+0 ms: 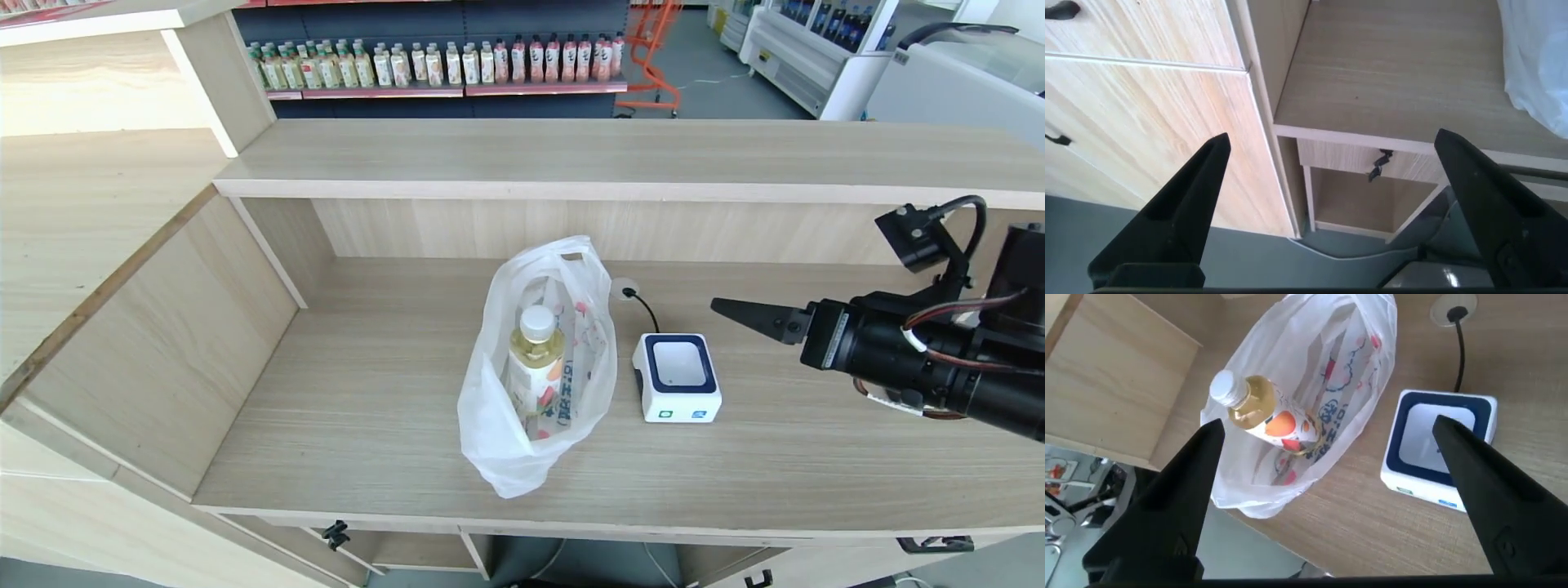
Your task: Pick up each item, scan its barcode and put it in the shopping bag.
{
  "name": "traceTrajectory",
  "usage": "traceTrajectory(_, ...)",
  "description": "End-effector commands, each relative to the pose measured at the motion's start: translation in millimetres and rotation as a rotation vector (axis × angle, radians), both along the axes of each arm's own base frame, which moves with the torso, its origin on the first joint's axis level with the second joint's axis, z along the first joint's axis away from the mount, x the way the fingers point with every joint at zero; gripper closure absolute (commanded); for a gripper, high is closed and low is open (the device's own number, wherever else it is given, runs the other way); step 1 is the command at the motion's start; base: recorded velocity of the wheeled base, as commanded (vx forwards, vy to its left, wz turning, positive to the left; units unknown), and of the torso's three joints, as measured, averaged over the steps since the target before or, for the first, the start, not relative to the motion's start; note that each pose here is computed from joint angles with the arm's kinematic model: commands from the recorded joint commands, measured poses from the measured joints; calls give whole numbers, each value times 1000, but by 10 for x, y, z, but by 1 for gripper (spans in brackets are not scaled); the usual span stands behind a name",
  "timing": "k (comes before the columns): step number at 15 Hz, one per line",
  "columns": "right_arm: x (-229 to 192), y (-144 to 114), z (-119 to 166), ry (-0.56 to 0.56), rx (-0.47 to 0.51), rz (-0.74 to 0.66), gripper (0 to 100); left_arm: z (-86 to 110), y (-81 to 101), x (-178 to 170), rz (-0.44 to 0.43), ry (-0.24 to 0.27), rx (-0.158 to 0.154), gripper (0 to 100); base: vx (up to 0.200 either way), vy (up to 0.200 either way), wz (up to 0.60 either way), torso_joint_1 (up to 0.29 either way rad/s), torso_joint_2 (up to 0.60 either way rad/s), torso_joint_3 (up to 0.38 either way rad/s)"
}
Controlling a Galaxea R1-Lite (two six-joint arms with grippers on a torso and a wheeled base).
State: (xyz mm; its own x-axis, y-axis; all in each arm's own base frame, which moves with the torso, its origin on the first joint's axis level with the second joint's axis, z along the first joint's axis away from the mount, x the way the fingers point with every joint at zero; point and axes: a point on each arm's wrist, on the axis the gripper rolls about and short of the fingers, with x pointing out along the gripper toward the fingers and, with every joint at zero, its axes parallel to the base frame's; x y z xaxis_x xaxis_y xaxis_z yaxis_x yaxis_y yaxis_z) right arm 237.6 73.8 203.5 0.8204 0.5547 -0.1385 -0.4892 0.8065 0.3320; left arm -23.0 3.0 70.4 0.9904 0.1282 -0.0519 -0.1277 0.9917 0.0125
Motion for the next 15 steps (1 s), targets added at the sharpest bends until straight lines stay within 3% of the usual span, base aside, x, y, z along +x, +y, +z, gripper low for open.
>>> traceTrajectory(1,-24,-29,13,4,-1,-8,0,0,0,0,0,0,-1,0,0,0,0,0,0,0)
traceTrajectory(6,3,-193,8,14,-9,-78,0,0,0,0,0,-1,-3,0,0,-200,0,0,-1,6)
traceTrajectory(10,39,-395,-82,100,-41,-220,0,0,0,1,0,1,-3,0,0,-200,0,4,0,1)
traceTrajectory(15,48,-439,-96,72,-113,-223,0,2,0,7,0,10,-1,0,0,-200,0,2,2,0)
